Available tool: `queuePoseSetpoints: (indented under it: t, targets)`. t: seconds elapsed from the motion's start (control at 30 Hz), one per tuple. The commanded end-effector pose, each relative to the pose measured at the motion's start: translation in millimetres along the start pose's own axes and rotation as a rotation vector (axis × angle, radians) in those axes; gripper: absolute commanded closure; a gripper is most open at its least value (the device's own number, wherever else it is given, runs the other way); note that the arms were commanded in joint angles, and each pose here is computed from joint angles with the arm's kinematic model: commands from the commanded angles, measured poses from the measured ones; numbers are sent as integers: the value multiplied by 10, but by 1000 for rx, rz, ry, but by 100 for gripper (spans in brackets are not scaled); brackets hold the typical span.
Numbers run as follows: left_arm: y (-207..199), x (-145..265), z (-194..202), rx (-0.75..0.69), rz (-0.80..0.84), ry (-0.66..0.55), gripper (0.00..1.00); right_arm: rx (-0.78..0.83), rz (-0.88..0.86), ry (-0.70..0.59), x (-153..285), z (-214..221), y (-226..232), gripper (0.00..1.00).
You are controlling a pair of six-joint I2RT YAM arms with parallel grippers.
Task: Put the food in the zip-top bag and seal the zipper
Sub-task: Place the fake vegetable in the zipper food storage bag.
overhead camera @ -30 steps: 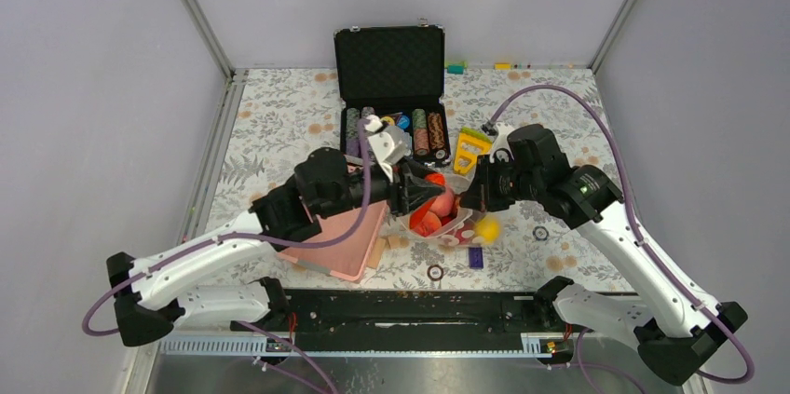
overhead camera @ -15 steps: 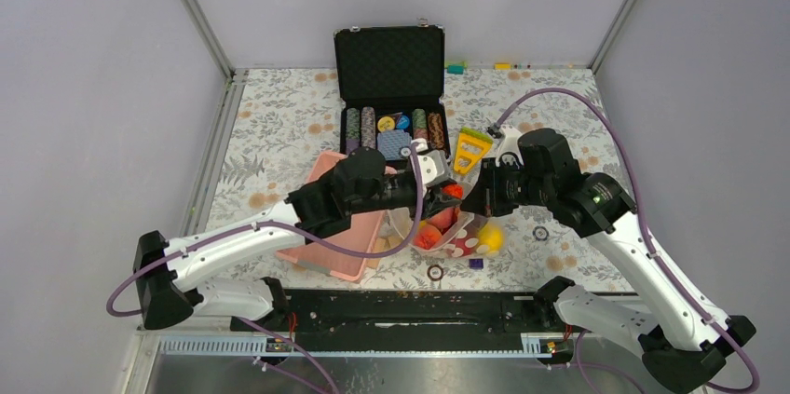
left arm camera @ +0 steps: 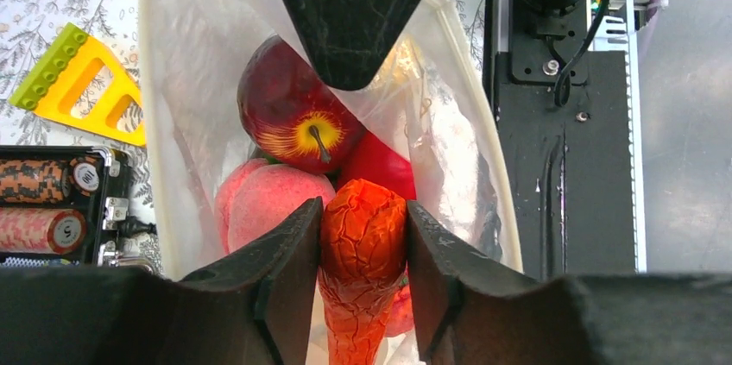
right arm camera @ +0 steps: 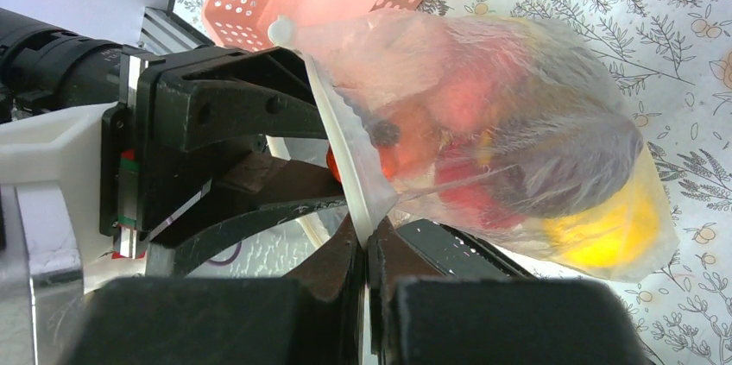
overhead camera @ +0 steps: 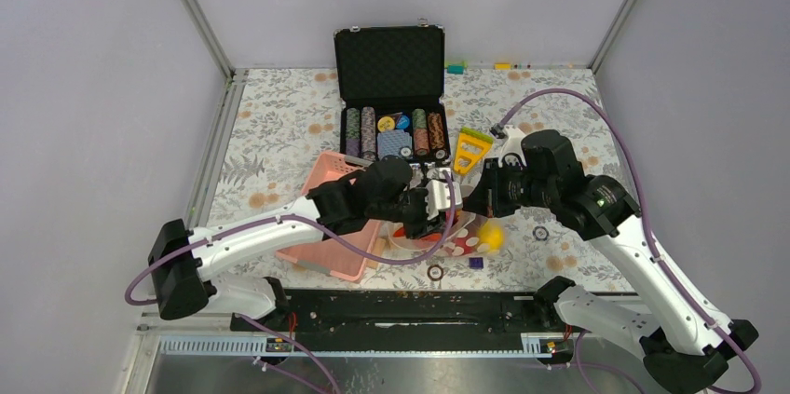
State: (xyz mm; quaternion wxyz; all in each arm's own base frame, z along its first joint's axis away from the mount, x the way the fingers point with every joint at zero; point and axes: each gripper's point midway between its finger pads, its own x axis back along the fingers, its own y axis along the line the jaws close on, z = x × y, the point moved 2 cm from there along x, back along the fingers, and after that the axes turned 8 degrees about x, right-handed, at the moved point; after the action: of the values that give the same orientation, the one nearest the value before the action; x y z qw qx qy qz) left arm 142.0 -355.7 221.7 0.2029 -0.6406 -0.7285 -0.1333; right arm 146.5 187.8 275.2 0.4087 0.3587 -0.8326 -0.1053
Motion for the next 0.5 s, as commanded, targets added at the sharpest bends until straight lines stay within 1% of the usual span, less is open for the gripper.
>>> queuePoseSetpoints:
  t: [0.0, 0.07, 0.1, 0.2, 0.3, 0.43, 0.47]
  targets:
    - [-107, 98, -303, -52, 63, -61, 48, 8, -16, -50, 47, -109, 47, 100]
    - [-144, 144, -377, -49, 77, -84, 6, 7, -10, -52, 48, -108, 36, 100]
    - [-151, 170, -420, -44, 74, -99, 2, 7, -7, -54, 47, -111, 34, 100]
    - [-139, 287, -599, -14, 37, -160, 1, 5, -2, -49, 30, -111, 20, 100]
    - [-147, 442, -753, 15, 2, -247, 1, 1, -7, -33, 0, -101, 16, 100]
    - [-147, 695, -723, 19, -57, -320, 1, 1, -4, -38, 8, -116, -12, 100]
    - [-159, 751, -633, 10, -63, -319, 1, -1, -3, -39, 9, -116, -23, 100]
